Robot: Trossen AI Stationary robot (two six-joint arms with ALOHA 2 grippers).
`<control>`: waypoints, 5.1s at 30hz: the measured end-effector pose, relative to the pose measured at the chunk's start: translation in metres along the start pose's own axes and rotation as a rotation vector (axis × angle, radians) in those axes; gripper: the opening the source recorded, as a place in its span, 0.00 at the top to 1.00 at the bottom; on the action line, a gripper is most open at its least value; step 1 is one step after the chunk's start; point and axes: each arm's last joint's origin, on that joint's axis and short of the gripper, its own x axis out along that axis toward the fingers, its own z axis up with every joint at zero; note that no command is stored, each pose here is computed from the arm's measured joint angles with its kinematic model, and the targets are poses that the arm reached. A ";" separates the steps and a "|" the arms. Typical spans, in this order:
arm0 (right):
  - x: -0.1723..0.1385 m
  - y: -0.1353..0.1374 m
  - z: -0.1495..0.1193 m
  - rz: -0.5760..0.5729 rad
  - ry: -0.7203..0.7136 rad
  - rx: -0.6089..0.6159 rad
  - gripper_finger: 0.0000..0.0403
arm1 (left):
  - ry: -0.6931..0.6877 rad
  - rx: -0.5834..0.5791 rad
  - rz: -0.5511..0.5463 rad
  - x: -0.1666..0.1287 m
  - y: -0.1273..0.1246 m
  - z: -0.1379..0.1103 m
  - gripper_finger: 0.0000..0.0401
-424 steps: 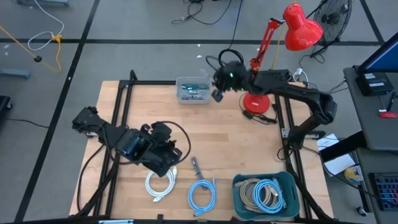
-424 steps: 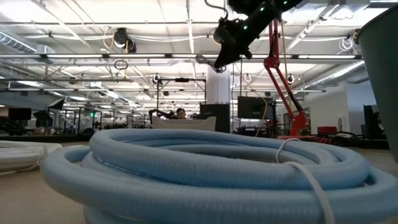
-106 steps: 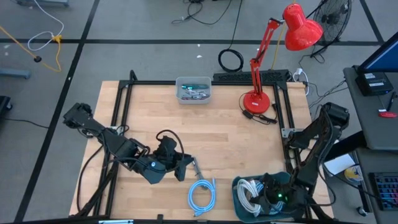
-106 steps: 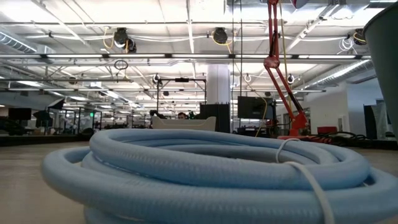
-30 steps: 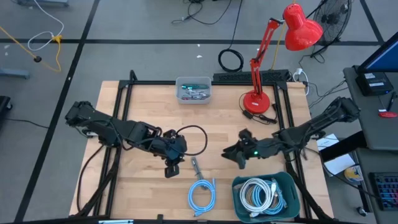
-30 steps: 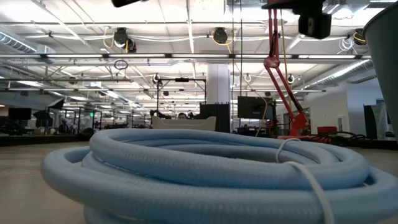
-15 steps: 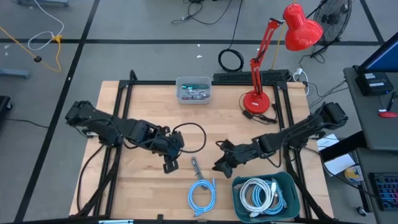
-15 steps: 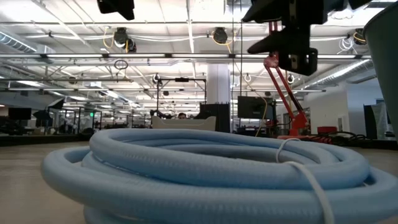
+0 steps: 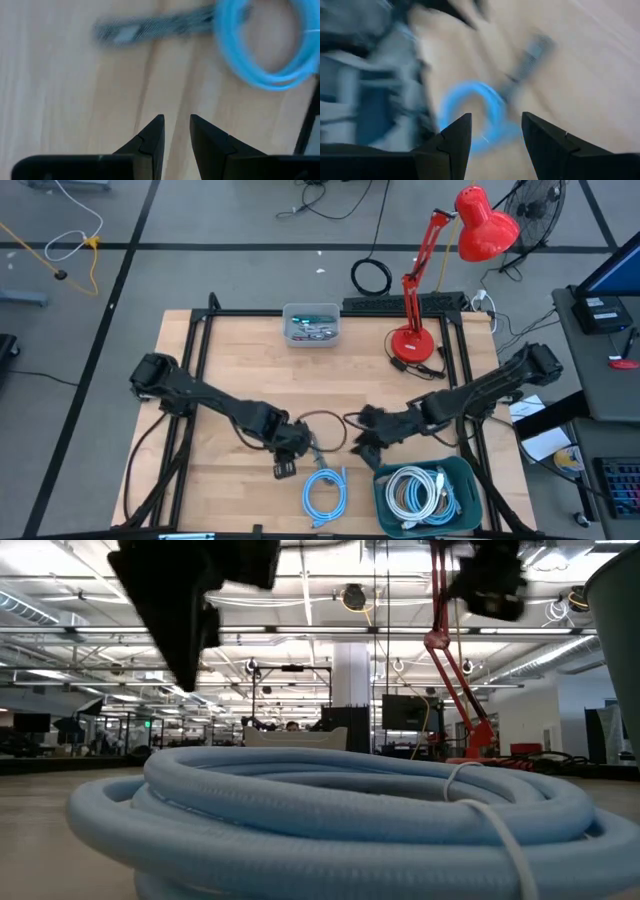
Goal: Pick & Place USB Port
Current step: Put the black usb cable into the gray bin
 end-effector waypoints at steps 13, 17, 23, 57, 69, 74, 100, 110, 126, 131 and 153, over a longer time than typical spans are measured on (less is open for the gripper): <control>-0.089 -0.026 -0.033 -0.426 -0.101 0.133 0.58 | -0.161 0.608 0.089 0.031 -0.005 0.030 0.77; -0.100 -0.027 -0.037 -0.443 -0.187 0.153 0.58 | -0.130 0.710 0.121 0.030 0.000 0.050 0.77; -0.102 -0.027 -0.038 -0.458 -0.204 0.148 0.58 | -0.038 0.914 0.052 0.027 -0.016 0.072 0.77; -0.061 -0.057 -0.077 -0.249 -0.261 0.288 0.58 | 0.070 1.056 0.231 0.062 -0.027 0.075 0.34; -0.060 -0.048 -0.072 -0.167 -0.307 0.261 0.58 | 0.151 0.954 0.143 0.079 -0.015 0.065 0.36; -0.060 -0.044 -0.070 -0.127 -0.321 0.247 0.58 | 0.171 0.911 0.139 0.087 -0.010 0.058 0.37; -0.061 -0.033 -0.055 -0.019 -0.442 0.241 0.58 | 0.181 0.328 0.351 0.056 0.056 0.073 0.97; -0.062 -0.030 -0.041 0.032 -0.516 0.241 0.58 | -0.117 0.102 0.293 -0.024 0.063 0.086 0.98; -0.074 -0.017 -0.007 0.122 -0.830 0.161 0.58 | -0.681 -0.109 0.164 -0.149 0.061 0.083 0.98; -0.075 -0.016 0.009 0.148 -0.940 0.135 0.58 | -0.799 -0.105 0.044 -0.162 0.054 0.090 0.98; -0.072 -0.008 0.009 0.264 -0.910 0.072 0.58 | -0.654 -0.330 0.138 -0.168 0.210 0.101 0.98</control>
